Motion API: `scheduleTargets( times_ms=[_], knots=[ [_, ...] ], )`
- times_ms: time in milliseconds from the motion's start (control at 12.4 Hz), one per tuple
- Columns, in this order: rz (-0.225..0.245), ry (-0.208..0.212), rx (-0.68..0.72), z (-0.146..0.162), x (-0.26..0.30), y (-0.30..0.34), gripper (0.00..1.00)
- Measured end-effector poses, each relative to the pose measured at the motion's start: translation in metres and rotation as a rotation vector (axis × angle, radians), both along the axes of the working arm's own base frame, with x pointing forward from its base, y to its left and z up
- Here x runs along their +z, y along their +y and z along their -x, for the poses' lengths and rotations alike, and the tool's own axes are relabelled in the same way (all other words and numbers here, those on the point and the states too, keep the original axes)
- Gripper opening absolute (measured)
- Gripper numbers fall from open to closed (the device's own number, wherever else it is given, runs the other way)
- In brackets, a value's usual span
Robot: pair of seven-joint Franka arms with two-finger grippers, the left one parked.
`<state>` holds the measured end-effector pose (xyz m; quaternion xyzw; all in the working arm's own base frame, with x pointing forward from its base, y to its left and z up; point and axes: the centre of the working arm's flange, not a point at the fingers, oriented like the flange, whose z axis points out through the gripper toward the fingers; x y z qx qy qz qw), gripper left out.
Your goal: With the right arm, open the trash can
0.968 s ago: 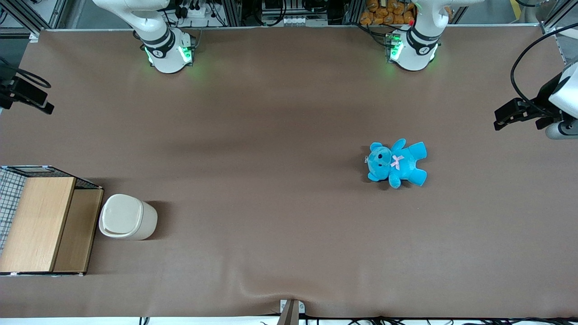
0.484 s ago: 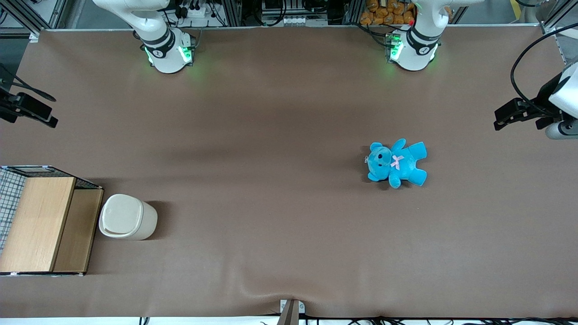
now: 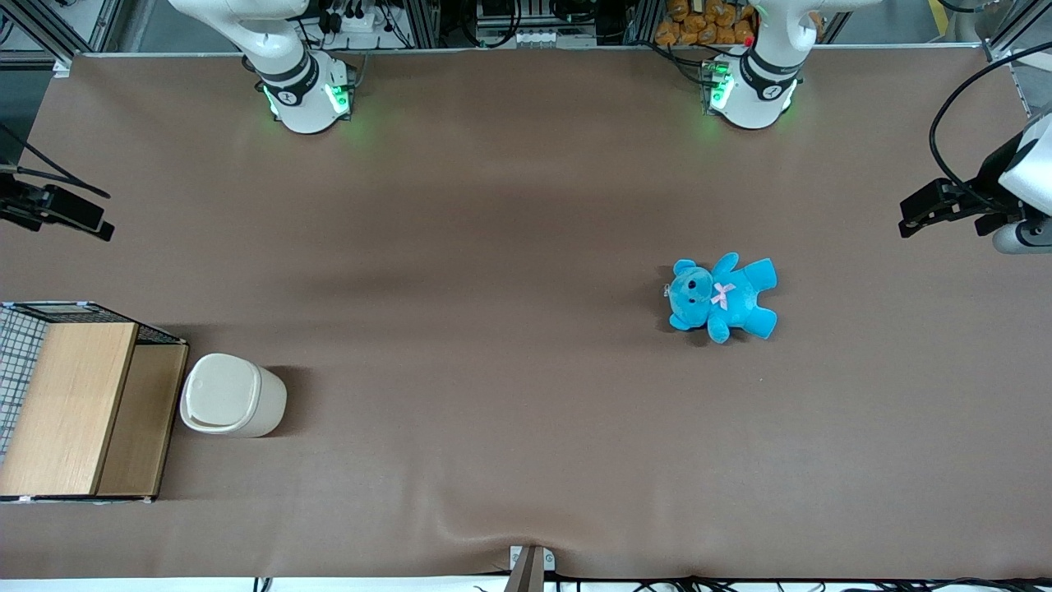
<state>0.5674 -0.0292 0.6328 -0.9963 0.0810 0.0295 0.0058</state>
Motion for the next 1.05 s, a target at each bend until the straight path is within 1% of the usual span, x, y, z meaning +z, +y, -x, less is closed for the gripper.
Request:
scheduleTargets(
  times_ms=[565, 1048],
  knots=[
    [-0.001, 0.006, 0.0, 0.004, 0.0029, 0.0, 1.0],
    [0.0, 0.002, -0.012, 0.0069, 0.0064, -0.006, 1.0]
  ],
)
